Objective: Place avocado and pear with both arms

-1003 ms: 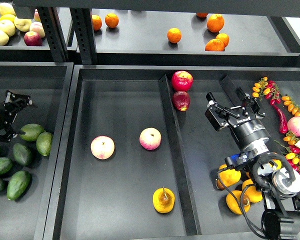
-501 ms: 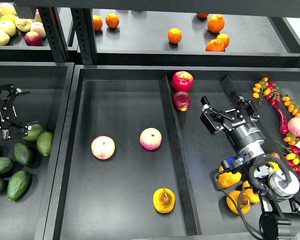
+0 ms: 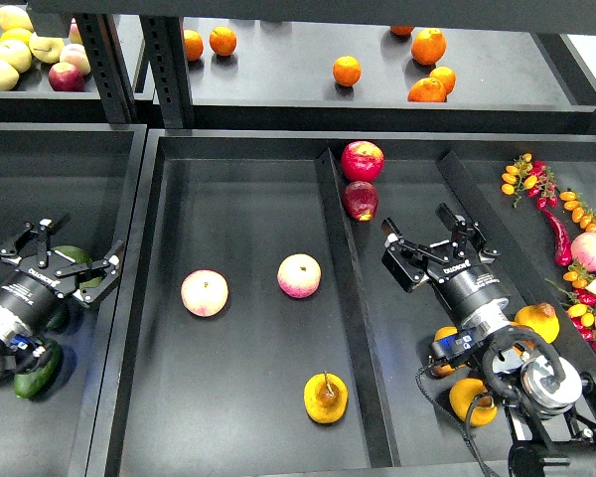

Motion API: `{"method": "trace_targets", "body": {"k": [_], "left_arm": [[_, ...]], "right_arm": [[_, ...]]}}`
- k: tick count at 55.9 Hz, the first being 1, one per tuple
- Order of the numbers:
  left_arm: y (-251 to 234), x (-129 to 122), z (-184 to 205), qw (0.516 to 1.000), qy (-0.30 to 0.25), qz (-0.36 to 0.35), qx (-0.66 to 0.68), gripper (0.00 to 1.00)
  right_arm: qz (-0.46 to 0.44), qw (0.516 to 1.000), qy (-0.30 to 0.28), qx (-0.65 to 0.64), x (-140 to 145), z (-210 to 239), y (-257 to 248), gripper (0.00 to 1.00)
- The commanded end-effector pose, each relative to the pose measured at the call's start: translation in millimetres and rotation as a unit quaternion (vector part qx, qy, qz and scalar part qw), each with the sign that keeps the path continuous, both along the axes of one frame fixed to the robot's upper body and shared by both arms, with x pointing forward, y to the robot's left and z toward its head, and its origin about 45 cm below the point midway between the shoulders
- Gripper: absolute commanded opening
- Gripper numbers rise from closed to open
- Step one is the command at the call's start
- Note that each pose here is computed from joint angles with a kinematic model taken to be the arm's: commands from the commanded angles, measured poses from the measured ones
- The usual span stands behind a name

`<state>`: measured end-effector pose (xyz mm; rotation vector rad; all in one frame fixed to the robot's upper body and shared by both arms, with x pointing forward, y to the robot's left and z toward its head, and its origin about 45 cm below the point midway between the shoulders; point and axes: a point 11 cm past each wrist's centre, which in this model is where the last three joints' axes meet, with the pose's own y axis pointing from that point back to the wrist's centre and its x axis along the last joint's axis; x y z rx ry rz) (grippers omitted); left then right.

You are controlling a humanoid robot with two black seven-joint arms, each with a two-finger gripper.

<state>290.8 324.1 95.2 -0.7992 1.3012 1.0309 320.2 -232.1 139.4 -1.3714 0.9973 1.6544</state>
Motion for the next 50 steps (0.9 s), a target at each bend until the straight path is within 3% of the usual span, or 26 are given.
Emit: {"method": "trace_targets", "body": {"k": [1,27,50], "left_arm": [[-11,-9,4,0.999,-0.017,0.025,-0.037,0.96],[-24,-51,31,0.997,-0.054,0.021,-0.046,0.98],[-44,-59,30,0.998,-0.049,-0.008,-0.050,0.99]], "right_arm": [[-0.002,1.000,0.006,0.000,-4,-5,-1,1.00],[-0.013,0.999,0.032,0.001,-33,-30,-9,1.00],[0.015,0.999,0.036,0.002,-37,-34,8,1.00]]}}
